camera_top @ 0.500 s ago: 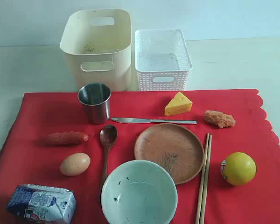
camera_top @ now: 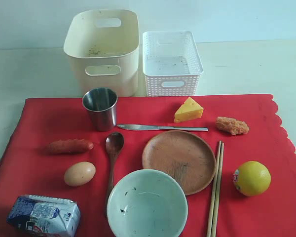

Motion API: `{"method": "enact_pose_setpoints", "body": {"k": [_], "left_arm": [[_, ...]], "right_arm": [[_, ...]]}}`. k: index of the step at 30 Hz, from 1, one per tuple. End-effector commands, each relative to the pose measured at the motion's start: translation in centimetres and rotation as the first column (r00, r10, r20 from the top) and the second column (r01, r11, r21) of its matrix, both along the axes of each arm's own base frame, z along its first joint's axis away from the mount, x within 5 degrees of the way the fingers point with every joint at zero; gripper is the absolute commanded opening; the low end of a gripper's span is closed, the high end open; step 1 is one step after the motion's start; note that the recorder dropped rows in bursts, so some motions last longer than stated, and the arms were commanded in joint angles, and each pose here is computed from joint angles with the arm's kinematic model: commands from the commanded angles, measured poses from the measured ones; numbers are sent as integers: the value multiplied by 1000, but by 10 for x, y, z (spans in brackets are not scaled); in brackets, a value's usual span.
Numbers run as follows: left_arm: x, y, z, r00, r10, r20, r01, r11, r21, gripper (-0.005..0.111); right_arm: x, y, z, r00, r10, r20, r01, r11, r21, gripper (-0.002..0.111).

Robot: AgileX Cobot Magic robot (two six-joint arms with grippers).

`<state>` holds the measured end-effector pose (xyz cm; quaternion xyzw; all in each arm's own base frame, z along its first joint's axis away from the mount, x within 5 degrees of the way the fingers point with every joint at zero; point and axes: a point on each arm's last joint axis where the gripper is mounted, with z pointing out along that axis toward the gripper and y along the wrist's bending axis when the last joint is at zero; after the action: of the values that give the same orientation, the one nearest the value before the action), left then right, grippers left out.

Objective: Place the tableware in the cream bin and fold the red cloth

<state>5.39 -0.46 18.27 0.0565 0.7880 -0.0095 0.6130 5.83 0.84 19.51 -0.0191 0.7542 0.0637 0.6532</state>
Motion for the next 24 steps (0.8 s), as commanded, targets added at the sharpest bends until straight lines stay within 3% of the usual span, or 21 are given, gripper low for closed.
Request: {"method": "enact_pose_setpoints", "body": {"k": [1,19,24], "left_arm": [[0,0,1,1000,2,14,-2,1000,-7,3],[0,0,1,1000,2,14,-2,1000,-7,3],[0,0,1,1000,2,14,-2,1000,-7,3]], "right_arm": [[0,0,-1,1000,-5,2,5,1000,-8,0],[0,-1,2,999,-12,35,12,1000,-2,0],[0,0,4,999,-15,42,10,992,127,0]]}}
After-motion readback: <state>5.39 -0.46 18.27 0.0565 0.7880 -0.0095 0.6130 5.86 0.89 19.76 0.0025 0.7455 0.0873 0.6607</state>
